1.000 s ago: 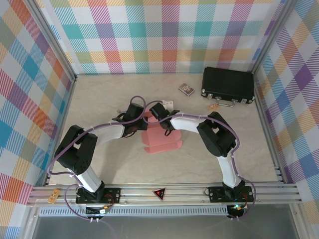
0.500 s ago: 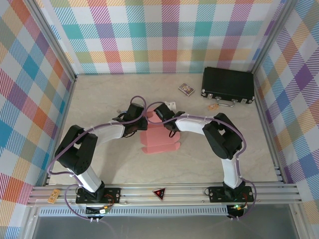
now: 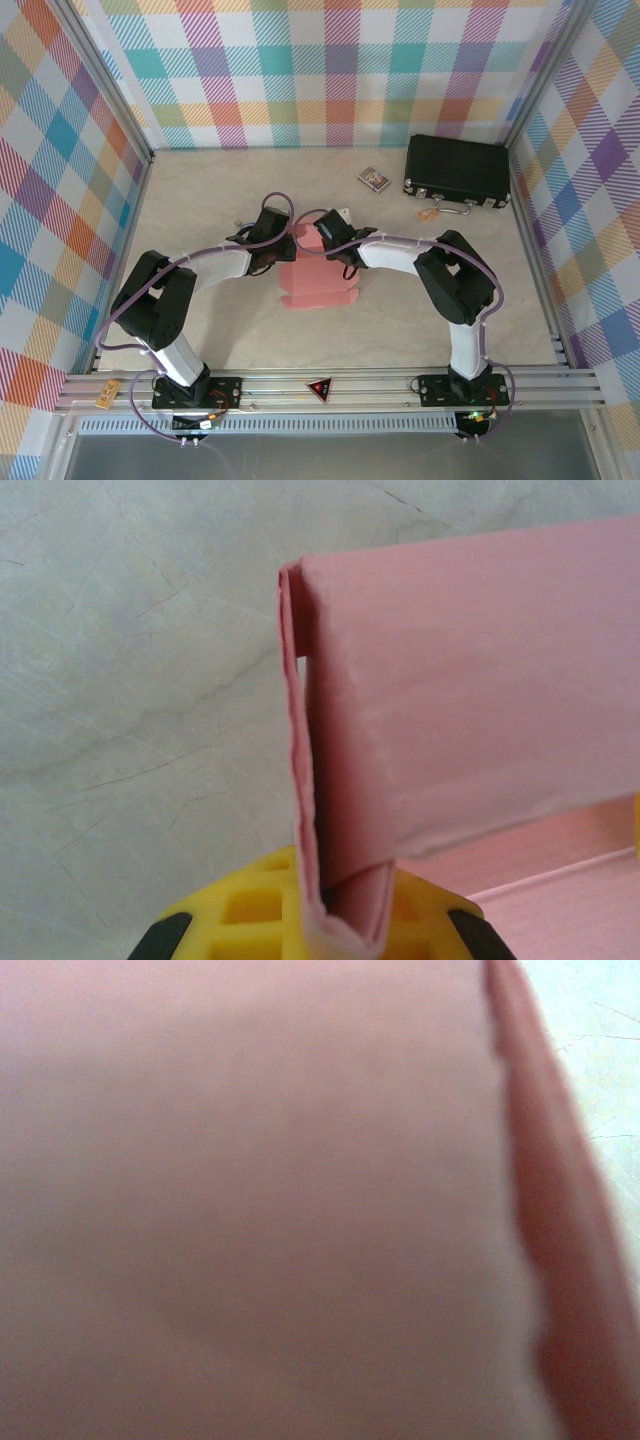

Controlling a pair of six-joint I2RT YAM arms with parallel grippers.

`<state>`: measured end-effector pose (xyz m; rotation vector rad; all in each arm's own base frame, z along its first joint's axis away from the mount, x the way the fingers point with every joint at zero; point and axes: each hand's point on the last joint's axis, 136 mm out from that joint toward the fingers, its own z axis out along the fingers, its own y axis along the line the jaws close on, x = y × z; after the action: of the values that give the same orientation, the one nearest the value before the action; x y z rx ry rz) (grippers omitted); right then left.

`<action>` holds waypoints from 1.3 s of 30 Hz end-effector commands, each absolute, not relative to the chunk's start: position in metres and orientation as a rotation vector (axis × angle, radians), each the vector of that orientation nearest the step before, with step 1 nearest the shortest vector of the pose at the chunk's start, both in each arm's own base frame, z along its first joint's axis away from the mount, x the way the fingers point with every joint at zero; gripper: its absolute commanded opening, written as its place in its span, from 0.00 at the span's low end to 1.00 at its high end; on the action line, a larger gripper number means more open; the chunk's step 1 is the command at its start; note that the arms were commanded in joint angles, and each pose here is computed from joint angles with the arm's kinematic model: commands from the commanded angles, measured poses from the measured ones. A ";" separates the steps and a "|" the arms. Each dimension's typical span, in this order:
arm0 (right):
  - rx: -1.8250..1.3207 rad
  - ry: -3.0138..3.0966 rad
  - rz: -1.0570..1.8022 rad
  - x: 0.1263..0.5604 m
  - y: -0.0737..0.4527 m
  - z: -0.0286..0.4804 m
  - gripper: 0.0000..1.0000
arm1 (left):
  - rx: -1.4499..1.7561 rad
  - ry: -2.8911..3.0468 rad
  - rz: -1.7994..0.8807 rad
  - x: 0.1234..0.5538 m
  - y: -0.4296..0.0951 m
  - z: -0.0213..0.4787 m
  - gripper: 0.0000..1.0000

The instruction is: Fold the paper box

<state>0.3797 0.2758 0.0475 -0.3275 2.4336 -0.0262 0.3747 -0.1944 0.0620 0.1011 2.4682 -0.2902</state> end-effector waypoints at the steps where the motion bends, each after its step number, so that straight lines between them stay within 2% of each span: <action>1: -0.376 2.399 0.055 0.376 0.286 0.063 0.59 | 0.095 2.528 -0.263 0.366 -0.195 0.051 0.03; 11: -0.519 2.390 0.244 0.357 0.293 0.077 0.69 | 0.094 2.527 -0.244 0.365 -0.193 0.054 0.03; 23: -0.571 2.363 0.389 0.348 0.286 0.088 0.69 | 0.101 2.530 -0.242 0.365 -0.195 0.054 0.03; 28: -0.584 2.395 0.468 0.347 0.282 0.080 0.64 | 0.102 2.529 -0.239 0.365 -0.195 0.054 0.03; 34: -0.592 2.413 0.501 0.350 0.281 0.069 0.47 | 0.106 2.530 -0.241 0.365 -0.196 0.054 0.03; 39: -0.600 2.417 0.485 0.355 0.282 0.061 0.40 | 0.106 2.531 -0.240 0.365 -0.196 0.054 0.03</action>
<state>0.3535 0.2768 0.0685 -0.5725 2.4186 0.4667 0.3736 -0.1952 0.0622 0.0896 2.4759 -0.2665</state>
